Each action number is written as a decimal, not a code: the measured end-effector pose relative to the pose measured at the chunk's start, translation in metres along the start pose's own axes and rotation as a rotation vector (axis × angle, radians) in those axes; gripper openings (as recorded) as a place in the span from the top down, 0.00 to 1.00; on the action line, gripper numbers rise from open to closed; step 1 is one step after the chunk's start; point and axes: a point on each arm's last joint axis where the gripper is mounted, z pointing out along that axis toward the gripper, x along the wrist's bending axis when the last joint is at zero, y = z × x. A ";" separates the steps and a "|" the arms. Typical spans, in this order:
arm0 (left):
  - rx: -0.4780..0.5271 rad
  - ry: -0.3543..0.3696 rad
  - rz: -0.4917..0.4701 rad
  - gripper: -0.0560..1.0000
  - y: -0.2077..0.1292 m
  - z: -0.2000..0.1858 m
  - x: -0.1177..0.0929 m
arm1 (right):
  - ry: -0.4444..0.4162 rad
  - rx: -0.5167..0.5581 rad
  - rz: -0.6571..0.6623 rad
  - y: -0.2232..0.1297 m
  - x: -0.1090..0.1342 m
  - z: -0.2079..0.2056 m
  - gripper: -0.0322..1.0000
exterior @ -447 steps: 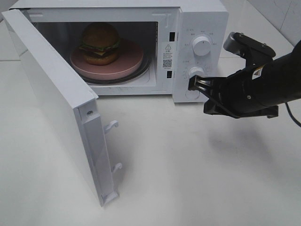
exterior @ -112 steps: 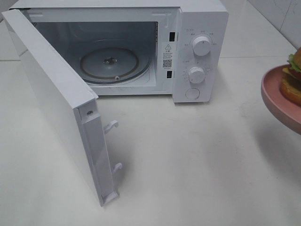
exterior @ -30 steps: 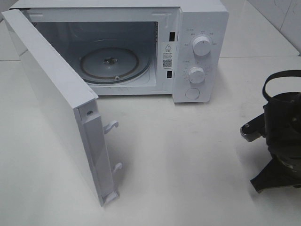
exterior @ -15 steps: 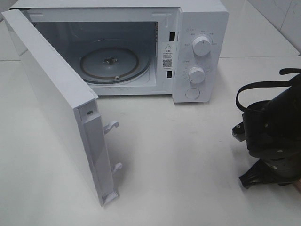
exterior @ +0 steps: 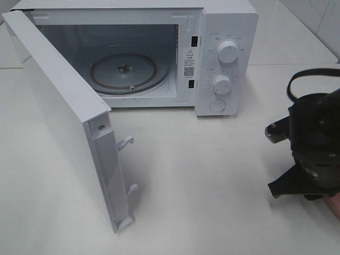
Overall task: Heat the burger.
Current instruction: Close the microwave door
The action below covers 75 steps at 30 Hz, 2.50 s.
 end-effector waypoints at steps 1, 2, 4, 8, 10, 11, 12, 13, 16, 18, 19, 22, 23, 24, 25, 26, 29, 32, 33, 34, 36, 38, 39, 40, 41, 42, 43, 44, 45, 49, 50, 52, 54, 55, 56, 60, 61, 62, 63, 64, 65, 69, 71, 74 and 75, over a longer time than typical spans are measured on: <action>0.000 0.000 0.000 0.01 0.000 0.000 0.000 | 0.041 -0.021 0.013 0.000 -0.006 -0.012 0.58; 0.000 0.000 0.000 0.01 0.000 0.000 0.000 | 0.101 -0.045 0.030 0.000 -0.011 -0.023 0.57; 0.000 0.000 0.000 0.01 0.000 0.000 0.000 | 0.139 -0.061 0.035 0.000 -0.013 -0.029 0.57; 0.000 0.000 0.000 0.01 0.000 0.000 0.000 | 0.247 -0.115 0.018 -0.001 -0.019 -0.047 0.55; 0.000 0.000 0.000 0.01 0.000 0.000 0.000 | 0.384 -0.167 -0.041 -0.008 -0.026 -0.069 0.48; 0.000 0.000 0.000 0.01 0.000 0.000 0.000 | 0.384 -0.167 -0.041 -0.008 -0.026 -0.069 0.48; 0.000 0.000 0.000 0.01 0.000 0.000 0.000 | 0.412 -0.182 -0.058 -0.010 -0.029 -0.074 0.46; 0.000 0.000 0.000 0.01 0.000 0.000 0.000 | 0.412 -0.182 -0.058 -0.010 -0.029 -0.074 0.46; 0.000 0.000 0.000 0.01 0.000 0.000 0.000 | 0.480 -0.215 -0.137 -0.018 -0.037 -0.088 0.37; 0.000 0.000 0.000 0.01 0.000 0.000 0.000 | 0.536 -0.255 -0.192 -0.028 -0.047 -0.103 0.28; 0.000 0.000 0.000 0.01 0.000 0.000 0.000 | 0.536 -0.255 -0.192 -0.028 -0.047 -0.103 0.28; 0.000 0.000 0.000 0.01 0.000 0.000 0.000 | 0.579 -0.289 -0.225 -0.042 -0.061 -0.116 0.22; 0.000 0.000 0.000 0.01 0.000 0.000 0.000 | 0.579 -0.296 -0.232 -0.045 -0.065 -0.119 0.22; 0.000 0.000 0.000 0.01 0.000 0.000 0.000 | 0.579 -0.296 -0.232 -0.045 -0.065 -0.119 0.22; 0.000 0.000 0.000 0.01 0.000 0.000 0.000 | 0.578 -0.304 -0.236 -0.054 -0.073 -0.123 0.22; 0.000 0.000 0.000 0.01 0.000 0.000 0.000 | 0.578 -0.304 -0.236 -0.058 -0.077 -0.125 0.22; 0.000 0.000 0.000 0.01 0.000 0.000 0.000 | 0.575 -0.300 -0.223 -0.075 -0.093 -0.132 0.23; 0.000 0.000 0.000 0.01 0.000 0.000 0.000 | 0.573 -0.304 -0.214 -0.086 -0.102 -0.135 0.23; 0.000 0.000 0.000 0.01 0.000 0.000 0.000 | 0.575 -0.314 -0.206 -0.091 -0.106 -0.136 0.23; 0.000 0.000 0.000 0.01 0.000 0.000 0.000 | 0.582 -0.346 -0.190 -0.100 -0.114 -0.140 0.23; 0.000 0.000 0.000 0.01 0.000 0.000 0.000 | 0.586 -0.369 -0.185 -0.106 -0.119 -0.141 0.23; 0.000 0.000 0.000 0.01 0.000 0.000 0.000 | 0.593 -0.414 -0.175 -0.115 -0.127 -0.144 0.23; 0.000 0.000 0.000 0.01 0.000 0.000 0.000 | 0.594 -0.449 -0.150 -0.123 -0.134 -0.145 0.23; 0.000 0.000 0.000 0.01 0.000 0.000 0.000 | 0.594 -0.449 -0.150 -0.123 -0.134 -0.145 0.23; 0.000 0.000 0.000 0.01 0.000 0.000 0.000 | 0.590 -0.470 -0.134 -0.128 -0.138 -0.146 0.23; 0.000 0.000 0.000 0.01 0.000 0.000 0.000 | 0.583 -0.513 -0.093 -0.135 -0.145 -0.147 0.23; 0.000 0.000 0.000 0.01 0.000 0.000 0.000 | 0.583 -0.513 -0.093 -0.135 -0.145 -0.147 0.23; 0.000 0.000 0.000 0.01 0.000 0.000 0.000 | 0.572 -0.549 -0.055 -0.142 -0.151 -0.147 0.23; 0.000 0.000 0.000 0.01 0.000 0.000 0.000 | 0.572 -0.549 -0.055 -0.142 -0.151 -0.147 0.23; 0.000 0.000 0.000 0.01 0.000 0.000 0.000 | 0.552 -0.616 0.036 -0.162 -0.157 -0.143 0.23; 0.000 0.000 0.000 0.01 0.000 0.000 0.000 | 0.552 -0.616 0.036 -0.162 -0.157 -0.143 0.23; 0.000 0.000 0.000 0.01 0.000 0.000 0.000 | 0.542 -0.641 0.071 -0.171 -0.156 -0.135 0.23; 0.000 0.000 0.000 0.01 0.000 0.000 0.000 | 0.535 -0.662 0.099 -0.177 -0.155 -0.132 0.23; 0.000 0.000 0.000 0.01 0.000 0.000 0.000 | 0.531 -0.679 0.116 -0.180 -0.155 -0.131 0.23; 0.000 0.000 0.000 0.01 0.000 0.000 0.000 | 0.531 -0.679 0.116 -0.180 -0.155 -0.131 0.23; 0.000 0.000 0.000 0.01 0.000 0.000 0.000 | 0.518 -0.785 0.195 -0.188 -0.154 -0.130 0.23; 0.000 0.000 0.000 0.01 0.000 0.000 0.000 | 0.518 -0.785 0.195 -0.188 -0.154 -0.130 0.23; 0.000 0.000 0.000 0.01 0.000 0.000 0.000 | 0.513 -0.806 0.209 -0.192 -0.154 -0.129 0.23; 0.000 0.000 0.000 0.01 0.000 0.000 0.000 | 0.511 -0.817 0.220 -0.194 -0.154 -0.129 0.23; 0.000 0.000 0.000 0.01 0.000 0.000 0.000 | 0.511 -0.817 0.220 -0.194 -0.154 -0.129 0.23; 0.000 0.000 0.000 0.01 0.000 0.000 0.000 | 0.502 -0.834 0.236 -0.196 -0.155 -0.130 0.23; 0.000 0.000 0.000 0.01 0.000 0.000 0.000 | 0.492 -0.832 0.248 -0.197 -0.155 -0.130 0.23; 0.000 0.000 0.000 0.01 0.000 0.000 0.000 | 0.484 -0.830 0.252 -0.197 -0.155 -0.130 0.23; 0.000 0.000 0.000 0.01 0.000 0.000 0.000 | 0.483 -0.830 0.251 -0.197 -0.155 -0.130 0.23; 0.000 0.000 0.000 0.01 0.000 0.000 0.000 | 0.481 -0.829 0.254 -0.197 -0.155 -0.130 0.23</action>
